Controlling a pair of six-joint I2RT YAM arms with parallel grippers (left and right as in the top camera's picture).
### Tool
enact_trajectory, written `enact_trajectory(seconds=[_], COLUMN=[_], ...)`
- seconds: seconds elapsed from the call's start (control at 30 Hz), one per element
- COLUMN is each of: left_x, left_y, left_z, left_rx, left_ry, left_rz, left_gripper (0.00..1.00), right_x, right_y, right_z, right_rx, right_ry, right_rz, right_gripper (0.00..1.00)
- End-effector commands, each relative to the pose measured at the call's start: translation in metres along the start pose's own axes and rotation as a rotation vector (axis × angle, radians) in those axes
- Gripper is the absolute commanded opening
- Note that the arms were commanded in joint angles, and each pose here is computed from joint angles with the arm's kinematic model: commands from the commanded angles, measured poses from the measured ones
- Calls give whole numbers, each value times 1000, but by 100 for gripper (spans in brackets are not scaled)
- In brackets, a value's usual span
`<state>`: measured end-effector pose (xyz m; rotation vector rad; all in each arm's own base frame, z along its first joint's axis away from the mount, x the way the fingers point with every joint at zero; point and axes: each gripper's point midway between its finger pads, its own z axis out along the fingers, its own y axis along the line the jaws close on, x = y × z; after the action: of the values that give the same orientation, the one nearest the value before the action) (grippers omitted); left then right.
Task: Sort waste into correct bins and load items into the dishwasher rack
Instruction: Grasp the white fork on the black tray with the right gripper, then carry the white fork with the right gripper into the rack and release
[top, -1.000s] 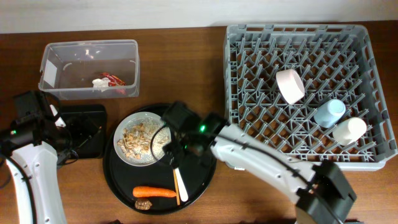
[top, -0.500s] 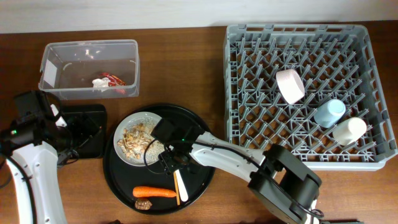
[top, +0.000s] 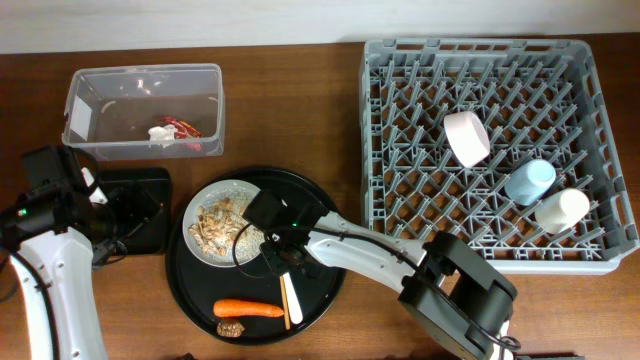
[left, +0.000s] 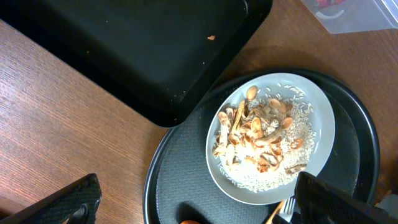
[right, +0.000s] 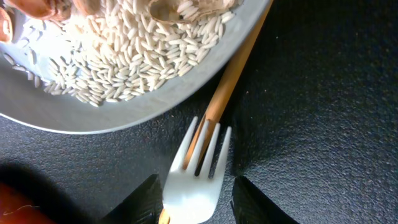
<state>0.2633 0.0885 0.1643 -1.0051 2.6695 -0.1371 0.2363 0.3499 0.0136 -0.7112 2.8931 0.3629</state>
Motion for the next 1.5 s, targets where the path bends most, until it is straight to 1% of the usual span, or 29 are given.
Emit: enact_trajectory(seconds=[0.0,0.2,0.27,0.33,0.53,0.57,0.63,0.67,0.83,0.93,1.03,1.13,1.2,1.37,1.4,1.47], left_x=[-2,-2,-2,-2,-3,-2,-2,-2,-2,-2,-2,-2,-2,-2,-2,-2], left_y=[-2,-2,-2,-3,-3,-3,-3,-3,-3,-2,-2,-2,-2,-2,-2,-3], left_z=[-3,-3,-3,-3,-3,-3,-3,-3,-3,-3,-3,-3,-3,-3,-3,-3], left_rx=[16,16,16,16,17,17,17,17,16,16,16,16,16,16,16,16], left_ry=[-6,-6,-6,-7,-9,-9,-9,-9,-7,-6,-6,-6,-6,-6,-6,-7], left_rz=[14,14,14,14,14,14,14,14,14,14,14,14,14,14,14,14], left_gripper=[99,99,99,99,99,99,99,99,99,99,99,99,99,99,99,99], right_x=[5,7,7,7,7,5,-5,-9,-30,-36,-43,-50,-57,-51,-49,-50], right_y=[-5,-6,-6,-6,-9,-12,-21,-23,-32,-38,-64,-100,-137,-205,-213,-216], right_z=[6,6,6,6,3,-2,-22,-30,-68,-88,-123,-162,-186,-185,-182,-171], right_rx=[30,33,33,33,38,45,57,56,44,61,159,249,290,333,329,280], right_ry=[15,23,23,23,27,29,26,19,-36,-61,-95,-137,-168,-136,-126,-105], right_rz=[10,11,11,11,18,26,56,63,44,41,79,148,212,354,372,338], right_gripper=[41,40,31,29,28,25,8,4,4,4,4,4,4,4,4,4])
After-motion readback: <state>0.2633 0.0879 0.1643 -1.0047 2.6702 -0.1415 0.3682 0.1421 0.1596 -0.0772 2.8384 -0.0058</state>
